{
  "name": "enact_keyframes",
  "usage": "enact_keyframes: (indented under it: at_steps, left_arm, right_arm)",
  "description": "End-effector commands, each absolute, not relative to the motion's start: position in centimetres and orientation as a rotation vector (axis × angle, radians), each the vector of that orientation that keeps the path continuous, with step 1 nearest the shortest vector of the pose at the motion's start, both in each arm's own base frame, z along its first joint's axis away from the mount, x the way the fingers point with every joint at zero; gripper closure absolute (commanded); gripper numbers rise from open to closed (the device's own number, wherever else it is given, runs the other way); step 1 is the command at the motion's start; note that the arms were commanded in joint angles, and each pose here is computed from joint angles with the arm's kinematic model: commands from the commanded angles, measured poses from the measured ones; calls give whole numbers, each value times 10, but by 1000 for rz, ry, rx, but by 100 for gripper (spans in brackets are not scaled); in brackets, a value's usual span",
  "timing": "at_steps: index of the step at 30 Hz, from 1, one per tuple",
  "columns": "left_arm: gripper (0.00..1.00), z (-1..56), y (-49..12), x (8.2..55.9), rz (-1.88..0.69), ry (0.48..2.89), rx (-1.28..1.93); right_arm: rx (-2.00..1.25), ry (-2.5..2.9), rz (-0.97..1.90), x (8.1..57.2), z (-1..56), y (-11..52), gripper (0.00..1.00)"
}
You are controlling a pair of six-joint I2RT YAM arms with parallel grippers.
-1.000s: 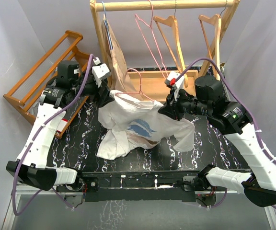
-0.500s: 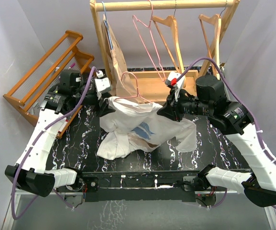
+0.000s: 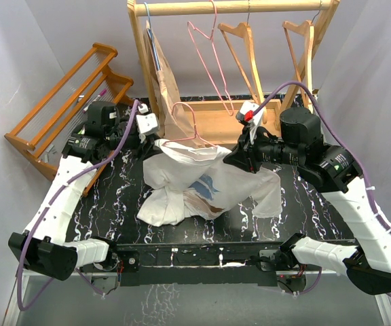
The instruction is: Place the t-shirt on the hanger
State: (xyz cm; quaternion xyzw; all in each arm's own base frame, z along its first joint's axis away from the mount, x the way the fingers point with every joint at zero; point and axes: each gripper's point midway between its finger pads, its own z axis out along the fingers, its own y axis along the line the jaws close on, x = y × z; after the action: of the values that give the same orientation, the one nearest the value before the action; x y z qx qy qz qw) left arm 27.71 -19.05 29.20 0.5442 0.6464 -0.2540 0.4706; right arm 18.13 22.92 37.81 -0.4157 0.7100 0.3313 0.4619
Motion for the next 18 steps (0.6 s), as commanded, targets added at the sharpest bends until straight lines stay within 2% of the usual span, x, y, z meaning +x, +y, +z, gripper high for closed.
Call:
enact_keyframes:
  at_steps: [1, 4, 18]
  left_arm:
    - [60, 314, -204, 268, -688, 1441, 1356]
    - [67, 316, -210, 269, -726, 1418, 1355]
    - [81, 330, -253, 256, -850, 1348, 1363]
  right_arm:
    - [-1003, 1606, 821, 177, 417, 228, 92]
    - [-1005, 1604, 821, 178, 418, 229, 92]
    - [-987, 1591, 814, 179, 427, 228, 92]
